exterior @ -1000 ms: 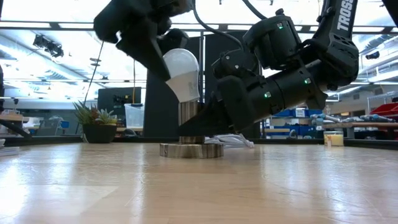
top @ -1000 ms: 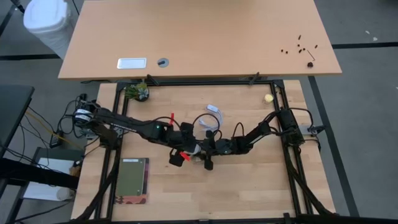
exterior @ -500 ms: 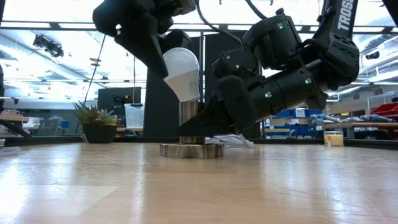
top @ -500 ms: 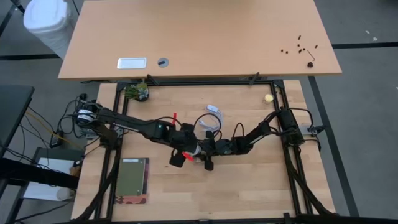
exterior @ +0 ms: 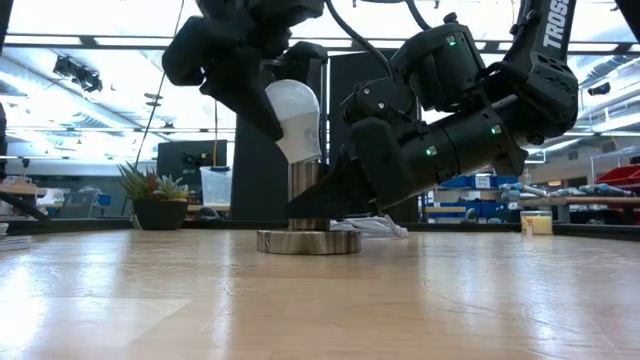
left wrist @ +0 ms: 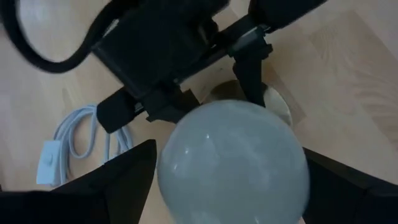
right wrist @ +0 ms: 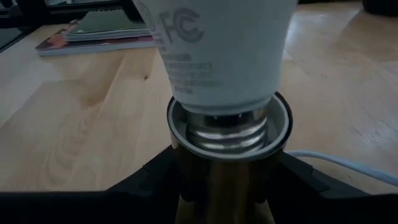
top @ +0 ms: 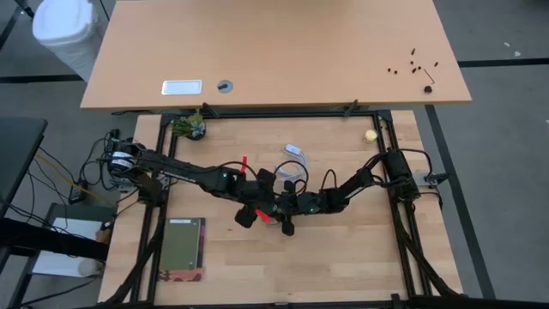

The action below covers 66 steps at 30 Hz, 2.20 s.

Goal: Screw lightbulb
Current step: Insert the lightbulb into the lamp

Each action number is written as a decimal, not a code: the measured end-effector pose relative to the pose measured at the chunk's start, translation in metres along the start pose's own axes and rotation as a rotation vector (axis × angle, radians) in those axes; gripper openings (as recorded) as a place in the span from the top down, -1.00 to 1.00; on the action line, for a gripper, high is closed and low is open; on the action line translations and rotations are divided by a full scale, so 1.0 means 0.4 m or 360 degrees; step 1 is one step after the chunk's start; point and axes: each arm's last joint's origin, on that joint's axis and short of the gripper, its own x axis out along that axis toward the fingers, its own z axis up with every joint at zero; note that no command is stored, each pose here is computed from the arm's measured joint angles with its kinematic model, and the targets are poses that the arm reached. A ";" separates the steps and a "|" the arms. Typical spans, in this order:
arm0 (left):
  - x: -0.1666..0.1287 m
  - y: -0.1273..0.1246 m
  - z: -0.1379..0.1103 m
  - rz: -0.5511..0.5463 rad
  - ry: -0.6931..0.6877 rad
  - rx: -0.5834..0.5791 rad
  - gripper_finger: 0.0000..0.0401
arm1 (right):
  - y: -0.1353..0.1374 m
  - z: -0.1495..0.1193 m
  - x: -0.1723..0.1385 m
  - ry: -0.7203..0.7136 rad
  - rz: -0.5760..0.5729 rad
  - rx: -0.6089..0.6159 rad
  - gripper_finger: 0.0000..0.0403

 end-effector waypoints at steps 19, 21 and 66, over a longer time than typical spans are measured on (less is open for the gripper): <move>0.001 -0.001 0.004 -0.0023 -0.0045 0.0415 -0.42 | 0.003 0.001 -0.001 -0.0007 0.0005 0.0062 0.02; 0.001 0.000 0.004 -0.0033 -0.0058 0.0333 -0.42 | 0.006 0.000 -0.001 -0.0006 0.0010 0.0038 0.02; 0.055 0.039 0.042 -0.0304 0.0156 -0.0276 -0.31 | 0.031 0.024 0.021 0.0039 0.0023 -0.0157 0.02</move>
